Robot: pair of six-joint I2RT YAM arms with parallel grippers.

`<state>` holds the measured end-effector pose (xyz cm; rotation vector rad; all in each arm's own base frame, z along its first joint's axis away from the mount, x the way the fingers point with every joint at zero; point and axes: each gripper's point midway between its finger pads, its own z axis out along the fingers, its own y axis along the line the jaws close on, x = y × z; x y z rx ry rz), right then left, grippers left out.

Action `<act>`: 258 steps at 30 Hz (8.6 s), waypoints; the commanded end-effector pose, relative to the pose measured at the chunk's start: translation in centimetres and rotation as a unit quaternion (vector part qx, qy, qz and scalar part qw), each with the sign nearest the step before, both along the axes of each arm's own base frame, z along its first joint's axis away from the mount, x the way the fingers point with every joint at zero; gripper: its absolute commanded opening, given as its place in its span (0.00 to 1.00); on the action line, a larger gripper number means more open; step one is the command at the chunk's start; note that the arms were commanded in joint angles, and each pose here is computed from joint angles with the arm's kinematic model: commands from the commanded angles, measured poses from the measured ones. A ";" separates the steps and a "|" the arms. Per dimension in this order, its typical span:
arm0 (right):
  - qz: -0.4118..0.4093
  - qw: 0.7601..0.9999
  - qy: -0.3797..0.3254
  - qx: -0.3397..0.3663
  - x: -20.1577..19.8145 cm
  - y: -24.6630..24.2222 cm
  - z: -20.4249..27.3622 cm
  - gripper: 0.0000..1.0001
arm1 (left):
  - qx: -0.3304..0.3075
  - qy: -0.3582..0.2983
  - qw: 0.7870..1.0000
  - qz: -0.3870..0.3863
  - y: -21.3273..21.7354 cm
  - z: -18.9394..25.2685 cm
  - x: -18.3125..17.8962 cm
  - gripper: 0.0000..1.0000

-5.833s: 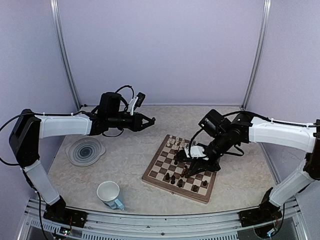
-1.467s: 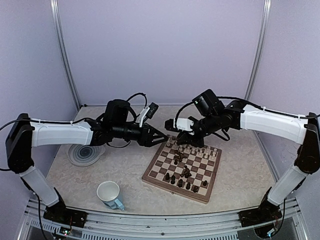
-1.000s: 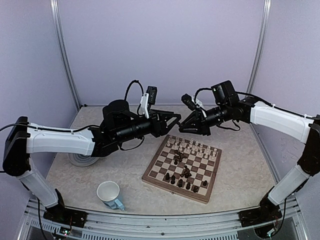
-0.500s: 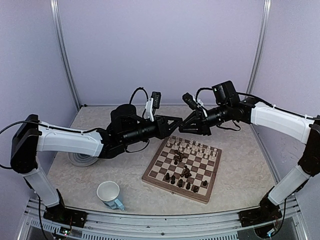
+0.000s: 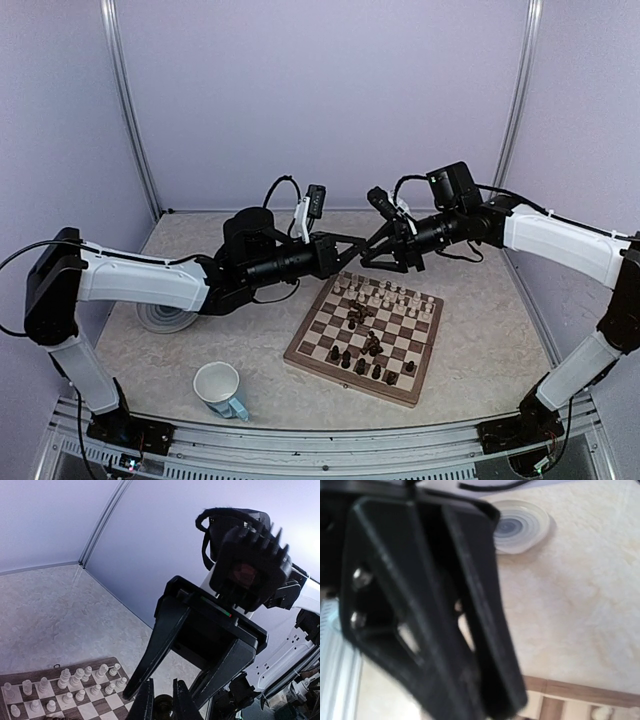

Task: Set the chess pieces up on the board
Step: Pass from the right arm to the left, then place the pawn at h7, then pick up the pawn from the chessboard, then place the pawn at g7, then pick up the pawn from the chessboard.

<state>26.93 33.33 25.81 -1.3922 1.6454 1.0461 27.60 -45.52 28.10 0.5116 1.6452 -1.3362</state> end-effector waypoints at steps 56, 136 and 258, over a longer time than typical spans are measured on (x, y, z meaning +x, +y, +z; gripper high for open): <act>-0.099 0.983 -0.099 -0.116 2.2 -10.3 -9.8 0.56 | 0.395 0.022 0.918 0.015 7.4 -19.5 0.0 0.15; -0.043 0.984 -0.078 -0.155 1.9 -8.8 -10.7 0.56 | 0.379 0.016 0.925 -0.001 6.6 -16.1 0.0 0.45; 0.124 0.929 -0.085 -0.340 -5.3 -2.9 -18.9 0.31 | 0.255 -0.023 0.959 0.123 13.4 -5.4 7.9 0.49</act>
